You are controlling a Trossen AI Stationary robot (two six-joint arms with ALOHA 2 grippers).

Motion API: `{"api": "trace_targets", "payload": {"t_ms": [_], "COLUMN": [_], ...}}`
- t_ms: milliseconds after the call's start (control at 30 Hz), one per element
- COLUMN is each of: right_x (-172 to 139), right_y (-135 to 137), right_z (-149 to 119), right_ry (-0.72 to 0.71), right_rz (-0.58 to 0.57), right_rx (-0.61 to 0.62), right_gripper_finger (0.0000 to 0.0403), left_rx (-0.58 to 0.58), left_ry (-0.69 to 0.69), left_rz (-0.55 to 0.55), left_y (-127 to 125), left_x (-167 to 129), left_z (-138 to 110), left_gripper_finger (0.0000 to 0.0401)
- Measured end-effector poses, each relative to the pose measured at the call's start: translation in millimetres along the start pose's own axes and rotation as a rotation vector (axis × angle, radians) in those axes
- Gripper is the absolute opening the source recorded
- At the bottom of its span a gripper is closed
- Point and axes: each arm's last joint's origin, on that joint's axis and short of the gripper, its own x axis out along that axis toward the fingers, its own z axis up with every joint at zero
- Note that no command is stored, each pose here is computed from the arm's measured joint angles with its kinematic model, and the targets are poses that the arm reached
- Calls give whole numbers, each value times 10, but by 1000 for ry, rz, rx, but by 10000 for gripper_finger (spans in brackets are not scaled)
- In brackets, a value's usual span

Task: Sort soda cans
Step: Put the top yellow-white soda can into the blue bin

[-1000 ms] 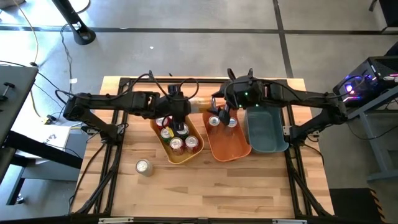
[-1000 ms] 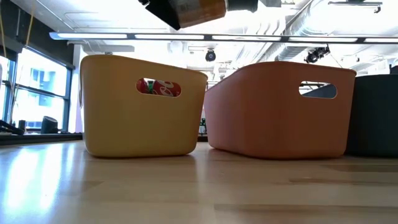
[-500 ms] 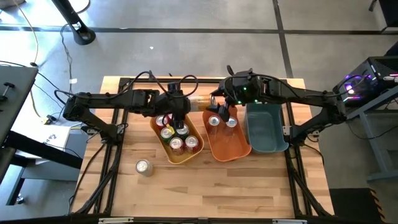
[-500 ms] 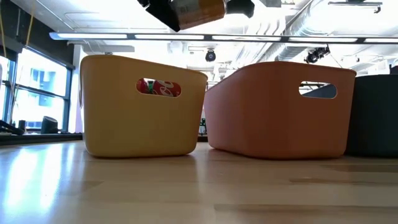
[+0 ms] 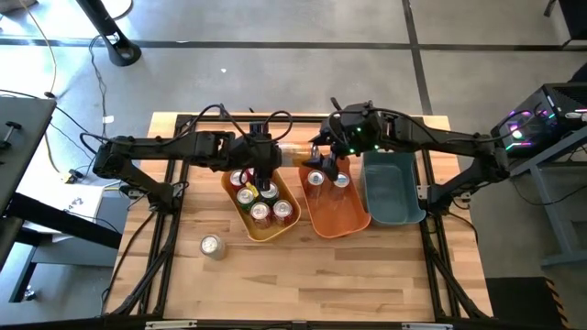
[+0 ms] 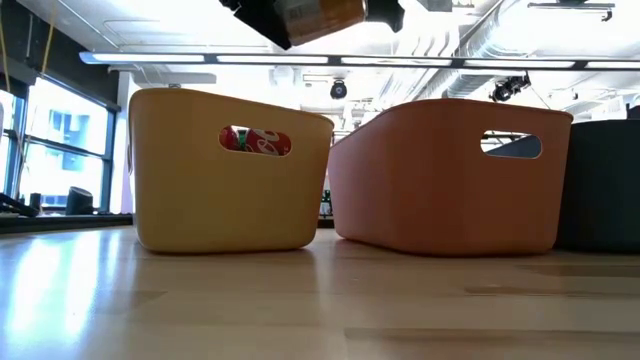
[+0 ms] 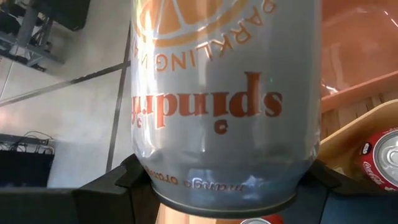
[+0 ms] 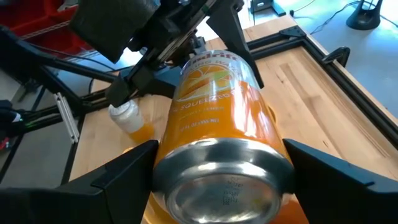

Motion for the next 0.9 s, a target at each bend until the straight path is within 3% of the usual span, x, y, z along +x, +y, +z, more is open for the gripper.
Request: {"api": "trace_targets", "payload": {"t_ms": [233, 467, 567, 633, 700, 900], "right_x": [66, 30, -38, -110, -160, -436], "right_y": [-12, -15, -7, 10, 1, -22], "right_z": [-14, -4, 14, 38, 49, 55], "right_ry": [10, 5, -11, -36, -45, -55], "right_rz": [-1, 3, 1, -2, -6, -34], "right_rx": [-10, -32, -66, -89, -91, -79], "right_gripper_finger": [286, 286, 286, 286, 286, 286], "left_rx": [20, 15, -18, -103, -144, -193], "left_ry": [32, 24, -6, -84, -60, -55], "left_rz": [-2, -4, 3, 15, -8, -54], "left_y": [7, 10, 24, 60, 56, 50], "left_x": [11, 11, 6, -15, -30, -54], "left_z": [-35, -27, 0, 84, 54, 27], "left_gripper_finger": [232, 233, 286, 329, 361, 388]}}
